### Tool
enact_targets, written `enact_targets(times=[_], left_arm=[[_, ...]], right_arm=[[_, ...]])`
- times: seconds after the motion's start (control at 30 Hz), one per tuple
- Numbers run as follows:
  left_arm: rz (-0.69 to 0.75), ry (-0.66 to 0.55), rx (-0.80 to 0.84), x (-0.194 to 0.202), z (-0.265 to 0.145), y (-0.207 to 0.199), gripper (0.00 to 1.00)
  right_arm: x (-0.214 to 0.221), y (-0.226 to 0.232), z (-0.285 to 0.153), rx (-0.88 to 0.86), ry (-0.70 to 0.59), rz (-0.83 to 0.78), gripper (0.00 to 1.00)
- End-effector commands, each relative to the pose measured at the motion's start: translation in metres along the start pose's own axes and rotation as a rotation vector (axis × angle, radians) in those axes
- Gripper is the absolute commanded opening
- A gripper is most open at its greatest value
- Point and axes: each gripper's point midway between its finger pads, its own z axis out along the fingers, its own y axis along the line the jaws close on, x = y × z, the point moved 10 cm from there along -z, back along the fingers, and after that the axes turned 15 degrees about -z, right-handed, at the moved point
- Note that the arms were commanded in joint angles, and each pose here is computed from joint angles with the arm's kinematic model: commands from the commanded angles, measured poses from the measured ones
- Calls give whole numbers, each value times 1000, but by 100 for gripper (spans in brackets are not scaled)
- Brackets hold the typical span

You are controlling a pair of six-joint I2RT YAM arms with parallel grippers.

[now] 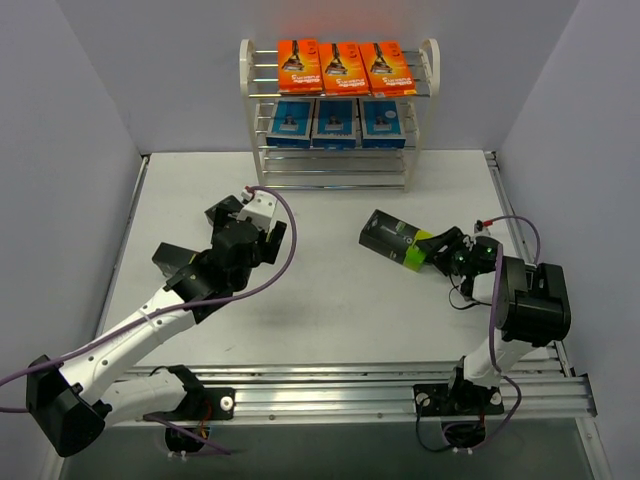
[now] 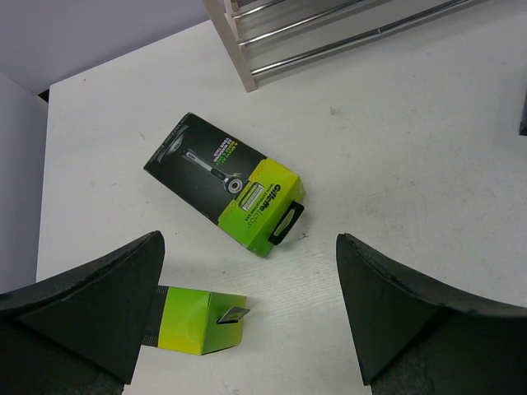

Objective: Place and organize the shaving razors onto the shelf
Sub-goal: Grab a shaving razor with the right arm

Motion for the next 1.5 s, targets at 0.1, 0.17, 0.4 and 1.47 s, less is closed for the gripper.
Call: enact_targets(times=[0.1, 0.17, 0.4, 1.47], left_arm=[[-38, -44, 14, -17, -4, -4, 94], [-35, -40, 15, -17, -3, -5, 94], [-30, -23, 35, -14, -1, -10, 94], [-100, 108, 102, 7, 20, -30, 94]], right_arm=[[37, 20, 7, -106, 196, -28, 21], [40, 34, 12, -163, 214, -61, 15], [40, 58, 16, -270, 233, -72, 0], [19, 112, -13, -568, 154, 59, 0]])
